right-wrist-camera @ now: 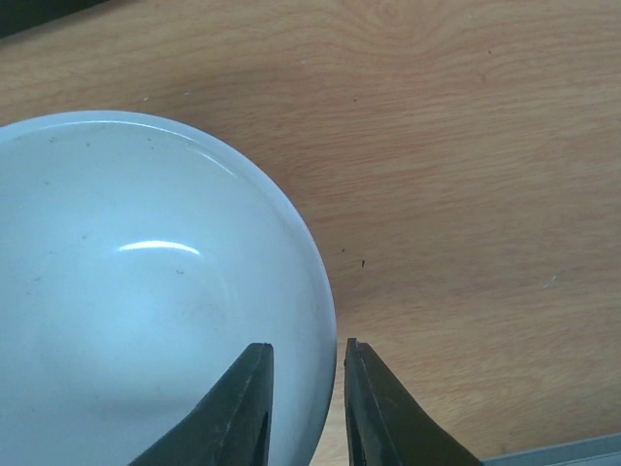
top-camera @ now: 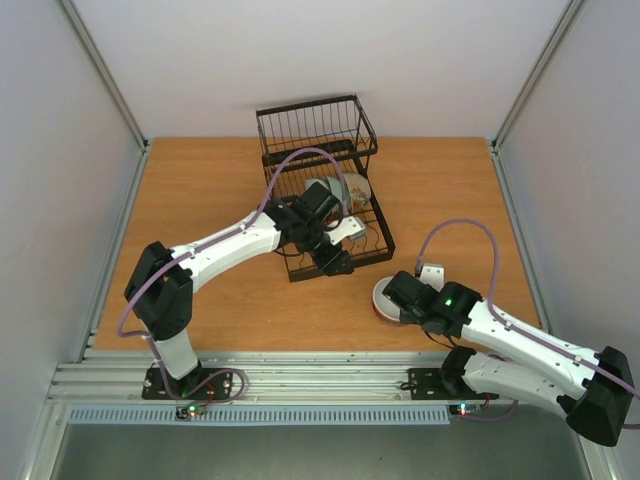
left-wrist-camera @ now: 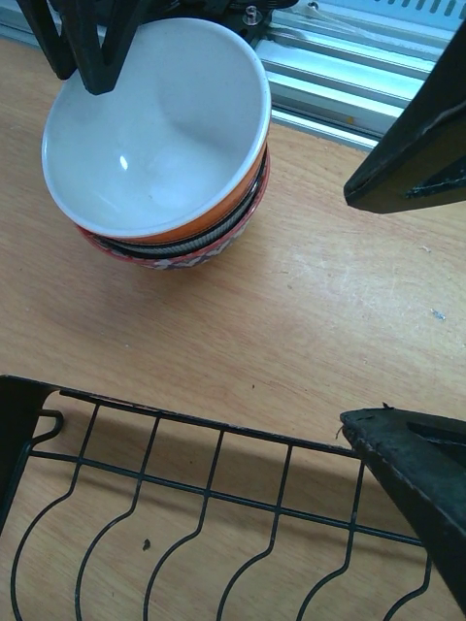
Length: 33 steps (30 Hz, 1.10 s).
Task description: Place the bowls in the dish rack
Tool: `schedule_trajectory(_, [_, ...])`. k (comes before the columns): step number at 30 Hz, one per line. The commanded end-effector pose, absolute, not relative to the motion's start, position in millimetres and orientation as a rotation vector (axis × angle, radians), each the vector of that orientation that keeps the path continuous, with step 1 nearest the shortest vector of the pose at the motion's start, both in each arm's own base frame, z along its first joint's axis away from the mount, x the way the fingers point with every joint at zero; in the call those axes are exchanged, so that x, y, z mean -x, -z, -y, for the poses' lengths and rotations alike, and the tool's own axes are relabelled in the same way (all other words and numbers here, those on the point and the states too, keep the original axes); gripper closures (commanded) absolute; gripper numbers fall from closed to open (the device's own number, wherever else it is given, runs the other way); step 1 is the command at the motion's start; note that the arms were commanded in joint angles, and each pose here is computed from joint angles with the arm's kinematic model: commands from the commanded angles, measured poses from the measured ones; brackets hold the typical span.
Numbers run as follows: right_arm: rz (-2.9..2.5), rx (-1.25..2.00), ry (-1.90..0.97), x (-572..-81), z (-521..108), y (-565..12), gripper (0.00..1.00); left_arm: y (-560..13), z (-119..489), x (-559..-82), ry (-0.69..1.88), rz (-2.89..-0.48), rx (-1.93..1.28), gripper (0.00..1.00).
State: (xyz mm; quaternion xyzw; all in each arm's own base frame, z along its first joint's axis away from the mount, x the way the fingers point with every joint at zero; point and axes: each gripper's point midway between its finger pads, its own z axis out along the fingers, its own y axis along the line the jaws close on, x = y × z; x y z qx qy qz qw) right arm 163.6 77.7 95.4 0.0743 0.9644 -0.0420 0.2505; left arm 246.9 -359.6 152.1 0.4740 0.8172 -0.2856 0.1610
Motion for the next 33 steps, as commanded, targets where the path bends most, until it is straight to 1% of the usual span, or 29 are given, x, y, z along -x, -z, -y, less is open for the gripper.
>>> schedule_trajectory(1, [-2.617, -0.253, 0.092, -159.9, -75.3, -97.8, 0.75, -164.3, 362.4, -250.9, 0.811, -2.271, -1.343, 0.44])
schedule_trajectory(3, [-2.614, -0.265, 0.09, -159.0, -73.8, -98.6, 0.72, -163.6, 362.8, -250.2, 0.815, -2.271, -1.346, 0.44])
schedule_trajectory(9, [-2.603, -0.259, 0.096, -159.6, -73.5, -99.0, 0.73, -150.7, 376.7, -242.0, 0.855, -2.328, -1.366, 0.44])
schedule_trajectory(12, [-2.582, -0.256, 0.107, -159.8, -72.5, -102.3, 0.73, -151.5, 389.7, -237.2, 0.884, -2.344, -1.379, 0.39])
schedule_trajectory(14, [-2.557, -0.259, 0.111, -160.0, -70.7, -107.4, 0.72, -153.4, 397.8, -236.3, 0.881, -2.363, -1.388, 0.38])
schedule_trajectory(25, [-2.424, -0.271, 0.032, -157.9, -61.9, -131.1, 0.74, -118.8, 420.6, -240.7, 0.663, -2.533, -1.444, 0.38])
schedule_trajectory(30, [-2.417, -0.26, 0.014, -158.2, -63.6, -132.0, 0.74, -105.9, 421.6, -242.7, 0.579, -2.564, -1.461, 0.39])
schedule_trajectory(33, [-2.418, -0.253, 0.032, -159.4, -64.1, -132.1, 0.74, -99.8, 424.4, -236.0, 0.556, -2.571, -1.492, 0.41])
